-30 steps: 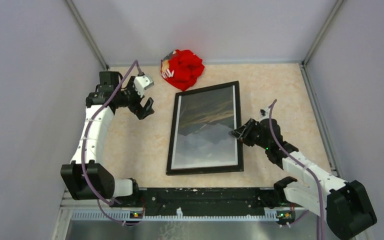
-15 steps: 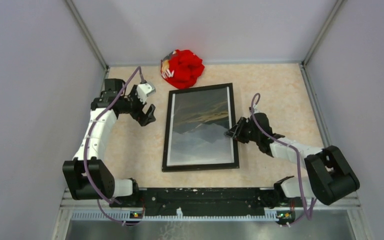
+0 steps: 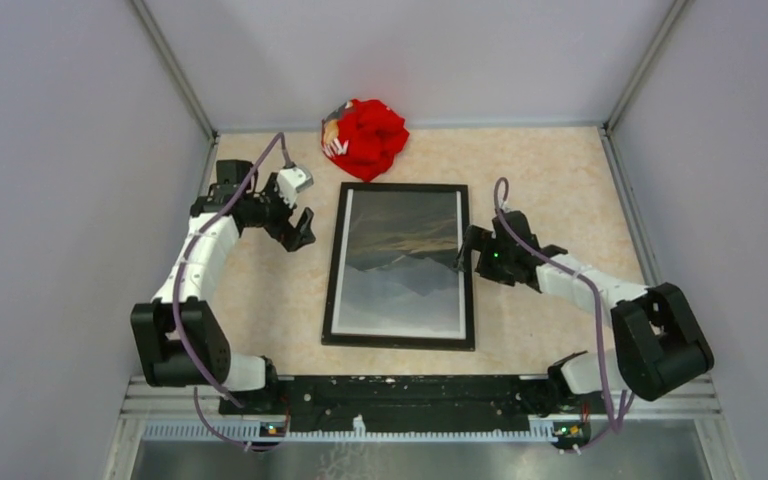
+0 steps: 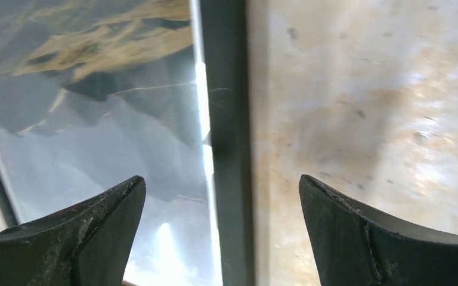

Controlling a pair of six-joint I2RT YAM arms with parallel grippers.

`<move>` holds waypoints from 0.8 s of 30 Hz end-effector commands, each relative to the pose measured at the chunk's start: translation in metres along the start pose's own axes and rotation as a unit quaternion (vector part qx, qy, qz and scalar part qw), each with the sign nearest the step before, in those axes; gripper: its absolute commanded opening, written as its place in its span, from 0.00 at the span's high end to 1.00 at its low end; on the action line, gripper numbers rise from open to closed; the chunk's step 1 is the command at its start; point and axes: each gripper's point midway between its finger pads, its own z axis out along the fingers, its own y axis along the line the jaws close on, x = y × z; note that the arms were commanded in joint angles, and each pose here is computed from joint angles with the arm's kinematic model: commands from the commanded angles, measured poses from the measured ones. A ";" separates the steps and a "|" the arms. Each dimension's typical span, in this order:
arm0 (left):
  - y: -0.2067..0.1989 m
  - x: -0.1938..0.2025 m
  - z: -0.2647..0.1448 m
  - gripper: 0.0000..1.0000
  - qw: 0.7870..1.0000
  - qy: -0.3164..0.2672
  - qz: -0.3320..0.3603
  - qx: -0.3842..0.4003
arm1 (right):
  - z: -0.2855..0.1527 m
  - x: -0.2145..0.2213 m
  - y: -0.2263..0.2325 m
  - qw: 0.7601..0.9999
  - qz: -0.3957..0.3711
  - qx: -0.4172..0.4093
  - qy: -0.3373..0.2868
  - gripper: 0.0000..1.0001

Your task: Put the photo into the frame

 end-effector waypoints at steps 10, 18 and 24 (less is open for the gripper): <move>0.094 0.053 0.029 0.01 0.980 -0.028 -0.180 -0.079 | -0.078 -0.091 -0.040 0.977 -0.050 0.149 -0.145 0.01; 0.107 0.088 0.053 0.01 0.968 -0.047 -0.221 -0.110 | -0.119 -0.132 -0.131 0.899 -0.044 0.299 -0.318 0.01; 0.102 0.079 0.059 0.01 0.962 -0.111 -0.221 -0.114 | -0.159 -0.148 -0.154 0.820 -0.052 0.329 -0.466 0.01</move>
